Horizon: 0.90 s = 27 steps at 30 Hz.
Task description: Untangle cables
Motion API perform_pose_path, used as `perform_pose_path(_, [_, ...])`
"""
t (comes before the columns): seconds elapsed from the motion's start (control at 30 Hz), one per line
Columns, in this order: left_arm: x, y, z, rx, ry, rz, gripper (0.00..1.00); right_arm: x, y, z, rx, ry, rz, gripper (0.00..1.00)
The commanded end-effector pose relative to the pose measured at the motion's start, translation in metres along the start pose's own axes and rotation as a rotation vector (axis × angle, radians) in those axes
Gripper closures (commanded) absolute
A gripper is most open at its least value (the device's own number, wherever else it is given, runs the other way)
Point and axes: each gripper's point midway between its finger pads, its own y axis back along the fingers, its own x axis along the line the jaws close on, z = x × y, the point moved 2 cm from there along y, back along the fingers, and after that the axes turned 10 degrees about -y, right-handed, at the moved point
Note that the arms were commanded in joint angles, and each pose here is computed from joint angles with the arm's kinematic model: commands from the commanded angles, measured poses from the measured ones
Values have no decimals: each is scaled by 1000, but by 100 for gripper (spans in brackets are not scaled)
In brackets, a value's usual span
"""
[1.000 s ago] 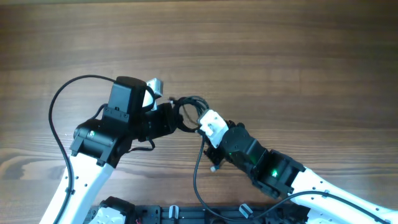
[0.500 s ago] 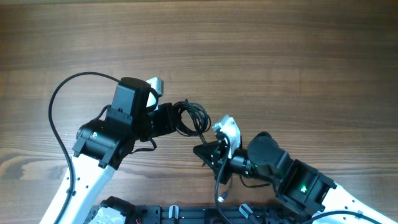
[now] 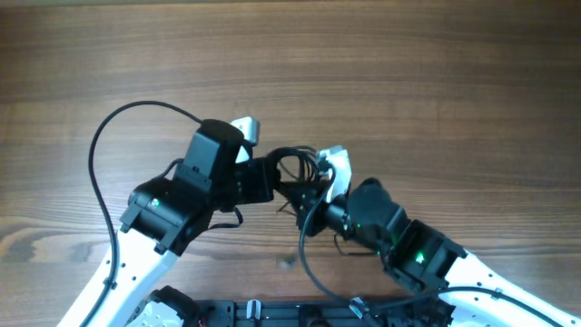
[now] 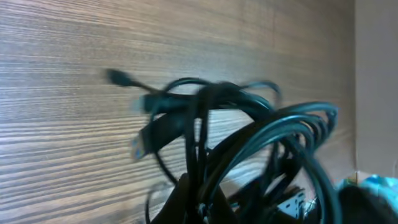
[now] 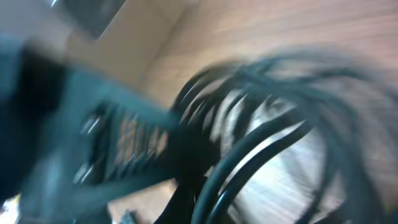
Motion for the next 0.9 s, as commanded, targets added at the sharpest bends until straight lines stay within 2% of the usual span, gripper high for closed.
perform_pose_path(0.0, [-18,0,-6,15,-134,-60,96,-16,4,38,-119,-46,-57,96])
perform_pose_path(0.17, [-61,3,-6,-17,-328,-249,96,-15,-3,26,5,-117,18,96])
perform_pose_path(0.3, [-80,4,-3,-57,-376,-302,96,-25,-16,16,58,-129,-6,96])
perform_pose_path(0.43, [-83,5,-10,-34,-378,-311,96,-30,-18,24,33,-124,-13,95])
perform_pose_path(0.47, [-81,8,-10,-40,-373,-307,96,-37,-16,30,16,-137,-30,92])
perform_pose_path(0.5, [-80,11,-8,-50,-372,-307,96,-41,-14,33,10,-143,-41,83])
perform_pose_path(0.53, [-79,19,-4,-82,-370,-309,96,-48,-10,37,-1,-156,-63,56])
perform_pose_path(0.6, [-75,34,5,-141,-360,-305,96,-56,-1,43,-4,-180,-83,30])
perform_pose_path(0.63, [-71,42,10,-175,-351,-298,96,-58,4,45,-4,-188,-85,4])
perform_pose_path(0.67, [-67,49,14,-205,-342,-287,96,-58,9,48,-4,-177,-78,0])
perform_pose_path(0.87, [-27,65,35,-309,-145,-136,96,-31,44,68,-75,-31,36,0])
